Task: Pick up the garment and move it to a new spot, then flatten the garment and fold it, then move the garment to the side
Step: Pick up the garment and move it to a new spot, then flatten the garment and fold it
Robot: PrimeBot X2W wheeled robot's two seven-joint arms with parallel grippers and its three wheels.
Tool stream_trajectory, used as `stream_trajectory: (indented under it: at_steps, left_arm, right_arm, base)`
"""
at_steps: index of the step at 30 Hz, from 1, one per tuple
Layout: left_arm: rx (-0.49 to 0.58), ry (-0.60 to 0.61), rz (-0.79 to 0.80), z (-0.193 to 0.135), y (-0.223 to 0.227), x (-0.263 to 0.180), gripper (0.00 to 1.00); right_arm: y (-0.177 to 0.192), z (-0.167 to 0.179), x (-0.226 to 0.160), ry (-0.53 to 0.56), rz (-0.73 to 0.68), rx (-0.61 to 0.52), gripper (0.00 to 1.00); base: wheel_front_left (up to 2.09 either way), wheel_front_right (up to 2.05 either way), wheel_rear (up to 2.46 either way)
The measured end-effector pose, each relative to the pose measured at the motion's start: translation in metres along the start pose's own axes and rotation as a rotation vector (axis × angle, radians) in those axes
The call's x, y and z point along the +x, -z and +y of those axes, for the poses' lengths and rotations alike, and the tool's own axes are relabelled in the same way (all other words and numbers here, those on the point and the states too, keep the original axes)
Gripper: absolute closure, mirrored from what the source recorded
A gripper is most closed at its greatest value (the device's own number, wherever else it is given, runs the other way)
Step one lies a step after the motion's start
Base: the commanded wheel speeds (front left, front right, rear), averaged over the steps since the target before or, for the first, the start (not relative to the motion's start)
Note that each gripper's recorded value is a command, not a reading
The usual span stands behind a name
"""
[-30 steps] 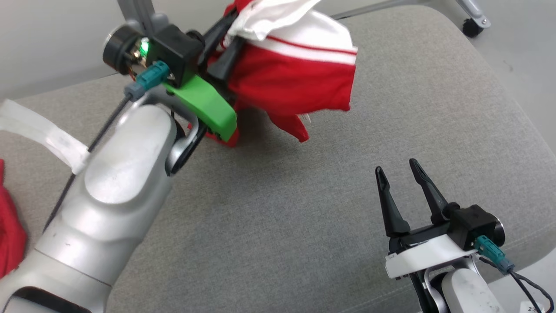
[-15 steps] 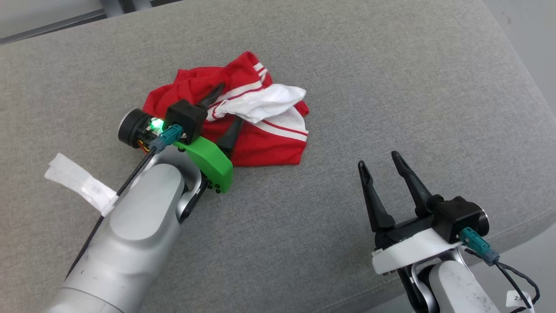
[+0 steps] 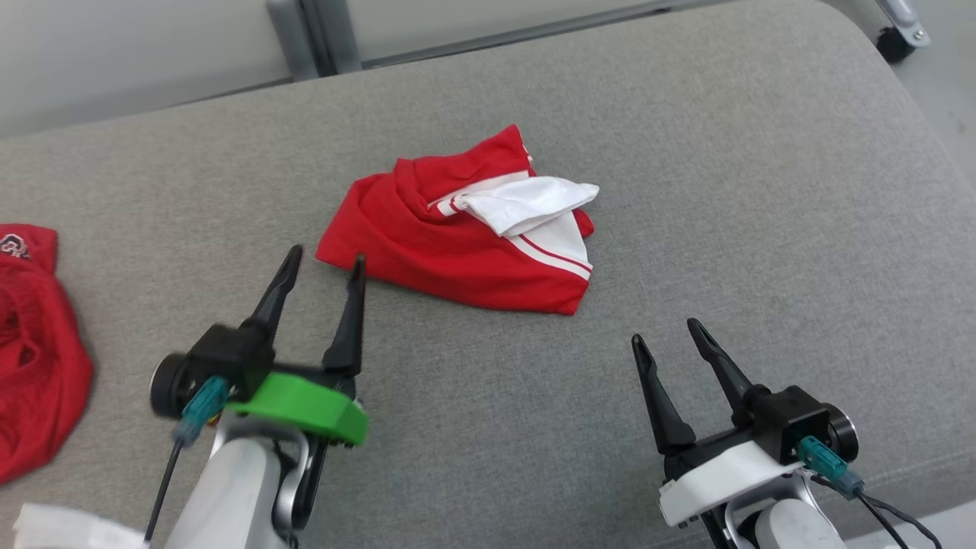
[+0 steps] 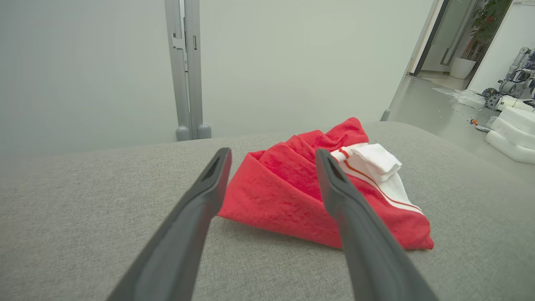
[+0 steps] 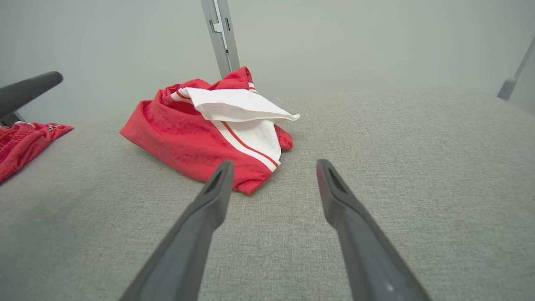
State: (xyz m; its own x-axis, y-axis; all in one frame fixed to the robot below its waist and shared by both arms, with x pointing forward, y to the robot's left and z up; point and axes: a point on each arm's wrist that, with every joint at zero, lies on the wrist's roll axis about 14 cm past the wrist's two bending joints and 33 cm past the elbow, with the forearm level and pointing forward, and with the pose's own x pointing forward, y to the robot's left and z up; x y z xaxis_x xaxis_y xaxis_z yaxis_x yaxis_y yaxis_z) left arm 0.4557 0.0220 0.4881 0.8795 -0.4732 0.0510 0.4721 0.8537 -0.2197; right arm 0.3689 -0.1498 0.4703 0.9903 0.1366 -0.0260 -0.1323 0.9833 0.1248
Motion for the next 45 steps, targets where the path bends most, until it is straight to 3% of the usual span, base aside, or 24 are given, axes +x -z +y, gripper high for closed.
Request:
stream_trajectory:
  at_steps: [4,17,24,45]
  left_arm:
    - [0.011,-0.130,-0.067,0.023,-0.022,-0.044,0.00]
    - [0.063,-0.350,-0.138,0.050,-0.046,-0.151,0.00]
    - [0.108,-0.373,-0.194,0.042,-0.064,-0.171,0.00]
    - [0.149,-0.406,-0.140,0.039,-0.049,-0.187,0.00]
  right_arm:
    - [-0.007,0.010,-0.006,-0.026,-0.024,0.003,0.00]
    - [-0.025,0.037,-0.015,-0.109,-0.083,-0.012,0.00]
    - [-0.035,0.041,-0.022,-0.121,-0.119,-0.030,0.00]
    - [-0.036,0.041,-0.028,-0.122,-0.123,-0.033,0.00]
  base:
    - [0.00,0.00,0.00]
    - [0.00,0.00,0.00]
    - [0.00,0.00,0.00]
    - [0.00,0.00,0.00]
